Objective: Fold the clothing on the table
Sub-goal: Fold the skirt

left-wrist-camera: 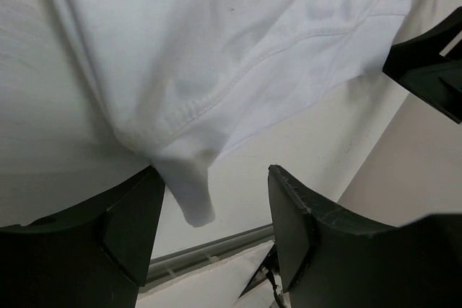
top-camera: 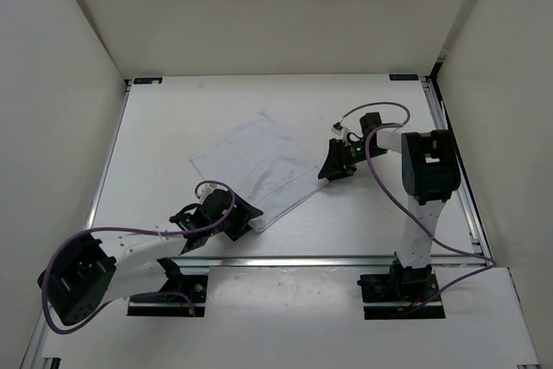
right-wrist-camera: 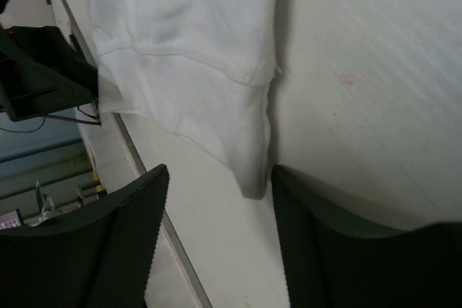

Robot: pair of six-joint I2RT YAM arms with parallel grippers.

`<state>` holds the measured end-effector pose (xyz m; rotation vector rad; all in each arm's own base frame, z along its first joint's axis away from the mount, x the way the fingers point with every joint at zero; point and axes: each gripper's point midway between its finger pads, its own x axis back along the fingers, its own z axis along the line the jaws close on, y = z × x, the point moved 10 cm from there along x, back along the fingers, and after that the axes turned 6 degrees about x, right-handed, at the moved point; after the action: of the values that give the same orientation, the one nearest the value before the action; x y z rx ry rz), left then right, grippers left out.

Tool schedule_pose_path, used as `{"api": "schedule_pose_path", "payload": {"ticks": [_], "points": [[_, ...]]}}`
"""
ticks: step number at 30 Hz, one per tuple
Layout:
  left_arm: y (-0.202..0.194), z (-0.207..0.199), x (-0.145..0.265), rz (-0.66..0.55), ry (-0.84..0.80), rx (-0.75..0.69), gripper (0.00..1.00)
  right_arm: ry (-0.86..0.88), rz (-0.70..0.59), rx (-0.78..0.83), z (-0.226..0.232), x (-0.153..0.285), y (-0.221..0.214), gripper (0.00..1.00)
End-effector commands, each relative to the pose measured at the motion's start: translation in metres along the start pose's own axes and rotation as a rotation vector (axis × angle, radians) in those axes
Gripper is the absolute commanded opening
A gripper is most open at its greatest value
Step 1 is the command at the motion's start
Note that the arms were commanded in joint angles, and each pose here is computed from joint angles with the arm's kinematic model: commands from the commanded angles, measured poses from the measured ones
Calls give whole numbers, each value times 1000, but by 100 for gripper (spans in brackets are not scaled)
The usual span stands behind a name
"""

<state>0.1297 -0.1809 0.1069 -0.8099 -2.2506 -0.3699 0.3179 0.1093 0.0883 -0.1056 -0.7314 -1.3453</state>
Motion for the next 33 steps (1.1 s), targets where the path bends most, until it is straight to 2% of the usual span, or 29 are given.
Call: {"api": "schedule_pose_path", "payload": {"ticks": [1,2,4,5,6,8,9,12,14,15,22,26,30,33], "points": [[-1,-19,2,-12,-61,-2,69,-75,35,35,-17,-9,4,62],[-1,-21,1,-13,-63,2,68,-81,30,40,-16,-8,6,60],[-2,-18,-1,-7,-52,1,66,-82,31,22,-18,-9,5,49],[-3,-16,-1,-4,-46,-3,60,-88,27,34,-18,-8,7,43],[-5,-23,-1,4,-79,-3,57,-88,28,34,-19,-8,6,41],[-8,-24,0,16,-90,-8,45,-92,27,38,-18,-7,6,35],[-9,-26,0,23,-93,-3,43,-89,34,31,-17,-8,4,33],[-12,-26,0,43,-93,-19,30,-103,37,21,-18,-7,3,23],[-14,-26,2,55,-103,-22,8,-104,28,36,-18,-6,5,8],[-15,-24,3,62,-100,-25,0,-111,36,41,-18,-6,4,1],[-2,-23,27,68,-60,-43,0,-118,58,86,6,13,1,0],[2,-17,45,165,-28,-14,0,-143,107,164,30,27,-12,0],[-3,-20,65,251,-27,-43,0,-151,202,209,57,33,-45,0],[2,-11,80,313,-12,-13,0,-176,214,227,77,39,-69,0]]}}
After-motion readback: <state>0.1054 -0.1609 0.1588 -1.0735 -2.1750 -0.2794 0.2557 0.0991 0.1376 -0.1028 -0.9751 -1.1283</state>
